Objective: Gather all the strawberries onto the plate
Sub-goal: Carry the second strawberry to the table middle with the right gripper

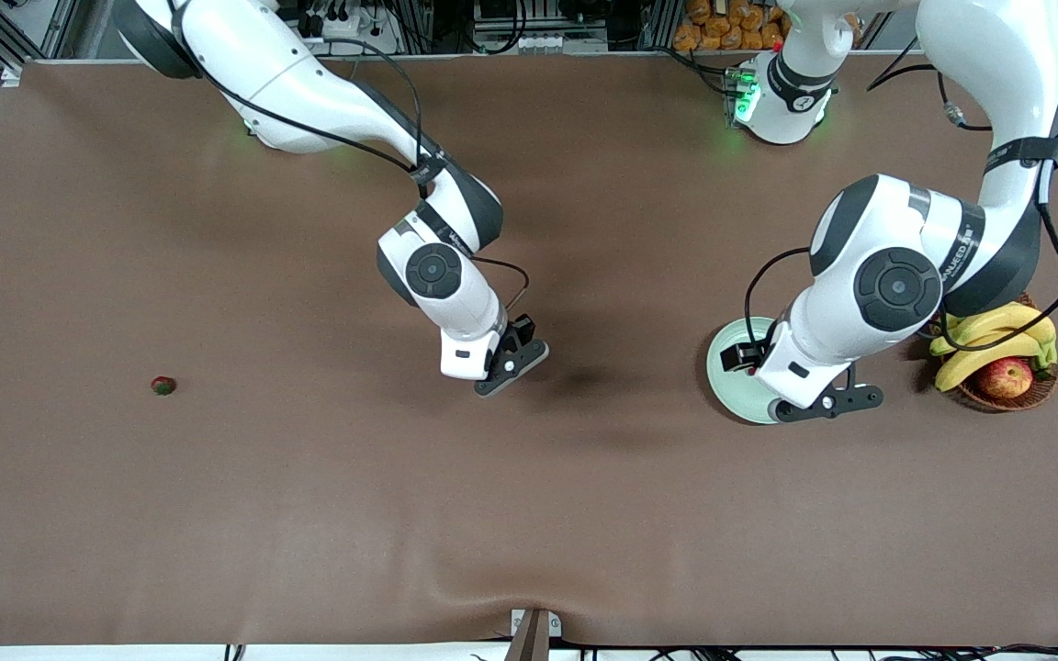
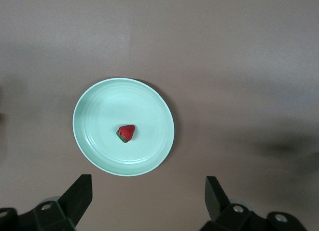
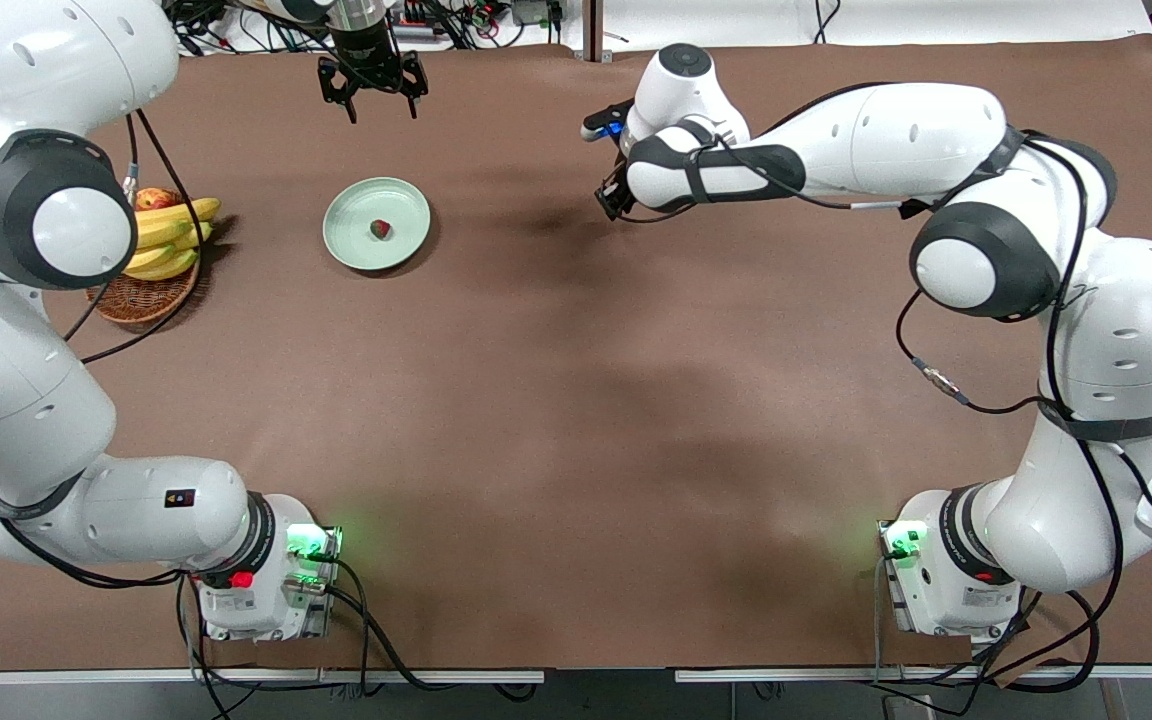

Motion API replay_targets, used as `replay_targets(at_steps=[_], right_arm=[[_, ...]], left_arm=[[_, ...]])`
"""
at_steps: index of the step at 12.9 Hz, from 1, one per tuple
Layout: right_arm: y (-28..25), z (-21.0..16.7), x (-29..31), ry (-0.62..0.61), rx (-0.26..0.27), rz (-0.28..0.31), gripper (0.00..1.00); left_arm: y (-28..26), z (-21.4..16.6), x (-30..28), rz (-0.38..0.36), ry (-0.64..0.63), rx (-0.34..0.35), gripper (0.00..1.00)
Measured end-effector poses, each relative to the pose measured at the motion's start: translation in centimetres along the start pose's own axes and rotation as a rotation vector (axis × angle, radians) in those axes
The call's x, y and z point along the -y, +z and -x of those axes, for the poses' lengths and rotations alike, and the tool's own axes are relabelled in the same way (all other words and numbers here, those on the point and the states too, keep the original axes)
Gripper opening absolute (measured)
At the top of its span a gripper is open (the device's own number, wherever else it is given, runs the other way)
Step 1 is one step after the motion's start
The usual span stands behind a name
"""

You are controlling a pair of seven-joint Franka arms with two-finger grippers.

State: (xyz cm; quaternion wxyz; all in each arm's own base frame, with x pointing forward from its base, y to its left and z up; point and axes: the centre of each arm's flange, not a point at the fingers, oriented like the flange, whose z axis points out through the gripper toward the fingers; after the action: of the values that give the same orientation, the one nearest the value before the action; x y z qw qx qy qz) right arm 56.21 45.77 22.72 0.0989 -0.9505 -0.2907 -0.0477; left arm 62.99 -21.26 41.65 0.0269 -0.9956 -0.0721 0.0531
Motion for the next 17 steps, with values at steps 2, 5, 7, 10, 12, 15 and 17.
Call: replay_targets(at_steps=[2,5,7,10,12,15,17], right_arm=[[0.8,-0.1,1.1,-0.014,-0.020,-0.007,0.30],[1.9,0.1,2.8,-0.036,-0.036,-0.016,0.30],[3.1,0.5,3.2,-0.043,-0.025,-0.014,0.30],[4.5,1.0,2.9,-0.045,-0.009,0.003,0.30],[4.5,0.8,2.4,-0.042,-0.013,0.013,0.50],[1.7,-0.8,1.5,-0.032,-0.052,0.029,0.82],[-3.4,-2.3,-1.1,-0.001,-0.066,0.062,1.00]], left_arm=[[-2.0,1.2,-0.7,-0.006,0.017,-0.004,1.00],[-4.0,3.1,-2.0,-0.011,0.046,-0.012,1.00],[-3.9,3.8,-3.2,-0.010,0.052,-0.008,1.00],[-3.1,4.5,-4.5,-0.002,0.055,0.013,1.00],[-2.9,4.7,-4.9,0.051,0.041,0.056,1.00],[-2.6,4.4,-5.4,0.085,0.032,0.052,1.00],[-2.5,3.7,-5.9,0.122,0.029,0.014,1.00]])
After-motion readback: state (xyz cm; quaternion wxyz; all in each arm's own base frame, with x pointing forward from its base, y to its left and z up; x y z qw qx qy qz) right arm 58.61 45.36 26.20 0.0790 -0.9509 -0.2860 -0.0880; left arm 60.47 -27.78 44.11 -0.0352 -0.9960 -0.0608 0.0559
